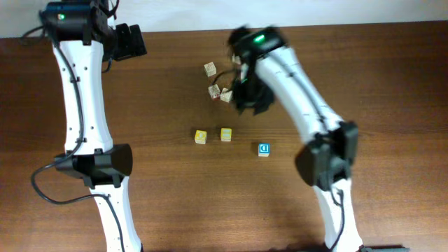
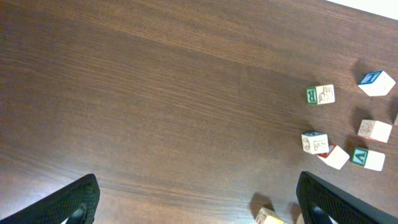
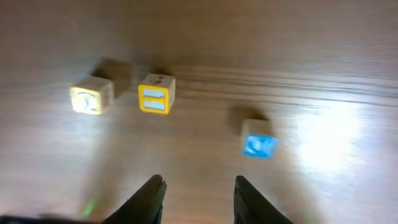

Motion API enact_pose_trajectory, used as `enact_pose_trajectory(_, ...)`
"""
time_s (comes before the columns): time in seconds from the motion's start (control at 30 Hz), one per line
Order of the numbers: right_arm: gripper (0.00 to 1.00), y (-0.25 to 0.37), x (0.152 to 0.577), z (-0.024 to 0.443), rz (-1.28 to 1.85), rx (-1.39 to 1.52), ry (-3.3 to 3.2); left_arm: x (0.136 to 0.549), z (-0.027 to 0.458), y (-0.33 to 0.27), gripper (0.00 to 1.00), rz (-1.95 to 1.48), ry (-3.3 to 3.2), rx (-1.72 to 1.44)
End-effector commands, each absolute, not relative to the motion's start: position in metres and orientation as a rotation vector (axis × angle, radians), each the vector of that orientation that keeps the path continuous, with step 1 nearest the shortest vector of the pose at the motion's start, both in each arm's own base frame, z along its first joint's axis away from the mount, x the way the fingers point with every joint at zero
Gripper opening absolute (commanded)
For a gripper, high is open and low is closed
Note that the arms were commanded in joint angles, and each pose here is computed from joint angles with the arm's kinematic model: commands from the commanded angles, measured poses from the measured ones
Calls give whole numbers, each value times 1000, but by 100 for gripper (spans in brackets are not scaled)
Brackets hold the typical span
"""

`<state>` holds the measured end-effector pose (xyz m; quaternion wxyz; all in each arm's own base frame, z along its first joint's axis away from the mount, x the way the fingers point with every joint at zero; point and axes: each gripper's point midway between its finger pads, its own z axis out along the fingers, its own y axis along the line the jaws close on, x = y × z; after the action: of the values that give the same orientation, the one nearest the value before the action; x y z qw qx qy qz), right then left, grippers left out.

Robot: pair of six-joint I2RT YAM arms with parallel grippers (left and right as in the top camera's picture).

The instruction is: Rotate 3 blocks

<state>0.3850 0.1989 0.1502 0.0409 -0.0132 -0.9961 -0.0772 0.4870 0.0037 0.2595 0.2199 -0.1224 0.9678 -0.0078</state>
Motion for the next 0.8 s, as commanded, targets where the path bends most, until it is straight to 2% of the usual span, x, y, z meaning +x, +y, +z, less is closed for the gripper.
enact_pose_trajectory(0.0,39,186,384,208,-381,32,-3161,479,286,1,99,-29,2621,-305)
enact_pose_trajectory(0.1,41,183,380,202,-336,37,-3149,479,285,1,99,-28,2625,-305)
enact_pose_trajectory(0.33,39,160,330,121,-110,-17,-2862,479,284,1,99,-28,2626,-305)
enact_pose_trajectory(0.53,39,158,318,80,2,20,-2835,479,284,1,99,-28,2626,-305)
enact_pose_trajectory(0.67,32,159,309,60,18,25,-2816,479,284,1,99,-28,2626,-305)
enact_pose_trajectory(0.77,30,159,308,48,16,30,-2820,479,284,1,99,-28,2626,-305)
